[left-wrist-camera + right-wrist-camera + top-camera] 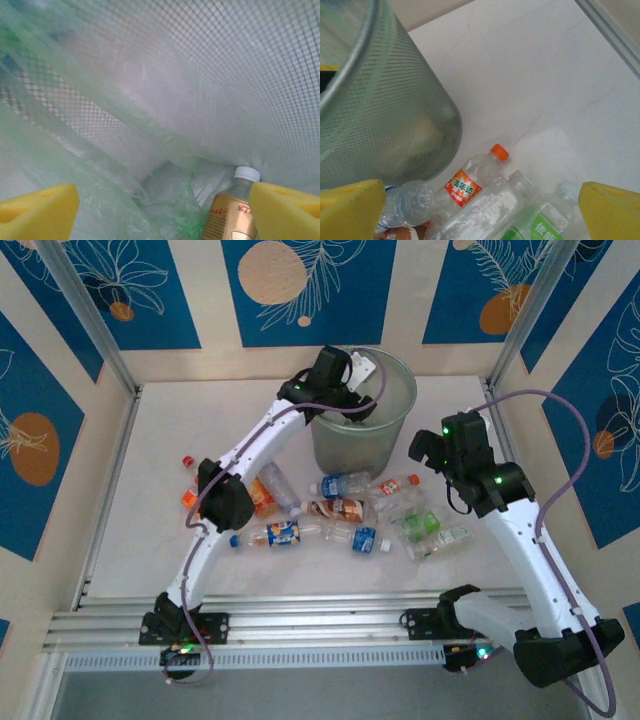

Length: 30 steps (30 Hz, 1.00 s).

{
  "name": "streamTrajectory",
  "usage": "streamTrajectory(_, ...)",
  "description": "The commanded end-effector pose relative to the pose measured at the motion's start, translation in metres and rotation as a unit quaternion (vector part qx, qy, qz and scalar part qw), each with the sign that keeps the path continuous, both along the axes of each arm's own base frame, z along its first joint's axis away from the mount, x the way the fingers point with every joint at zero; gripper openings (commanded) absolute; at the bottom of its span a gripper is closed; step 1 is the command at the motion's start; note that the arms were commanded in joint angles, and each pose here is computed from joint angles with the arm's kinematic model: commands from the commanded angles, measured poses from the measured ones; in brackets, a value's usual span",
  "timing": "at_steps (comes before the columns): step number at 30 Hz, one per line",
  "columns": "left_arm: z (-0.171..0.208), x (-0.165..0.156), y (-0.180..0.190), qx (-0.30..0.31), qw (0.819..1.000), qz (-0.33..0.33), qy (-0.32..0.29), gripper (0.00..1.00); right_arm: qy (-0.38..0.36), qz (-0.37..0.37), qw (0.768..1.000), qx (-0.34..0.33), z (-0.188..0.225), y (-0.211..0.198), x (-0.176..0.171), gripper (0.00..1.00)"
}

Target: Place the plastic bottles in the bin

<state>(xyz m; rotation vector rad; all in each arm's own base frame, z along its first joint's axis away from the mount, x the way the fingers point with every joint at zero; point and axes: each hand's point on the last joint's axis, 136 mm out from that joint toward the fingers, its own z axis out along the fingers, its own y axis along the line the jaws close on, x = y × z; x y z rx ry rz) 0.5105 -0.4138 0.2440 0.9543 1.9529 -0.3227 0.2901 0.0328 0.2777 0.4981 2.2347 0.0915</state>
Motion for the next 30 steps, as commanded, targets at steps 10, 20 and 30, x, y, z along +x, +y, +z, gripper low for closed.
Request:
streamTrajectory(10,0.159,-0.042,0.017,-0.11,0.989,-0.009,-0.093,0.95,0.103,-0.066,0.992,0.033,-0.051,-0.018,-0.027,0.99)
streamTrajectory(20,0.223,-0.081,0.055,-0.14,0.984,0.01,-0.109,0.99,0.188,-0.105,0.971,0.107,-0.114,-0.01,-0.081,0.9)
streamTrajectory(30,0.219,-0.132,0.109,-0.178,0.977,0.054,-0.107,1.0,0.238,-0.186,0.943,0.136,-0.158,-0.021,-0.131,0.83)
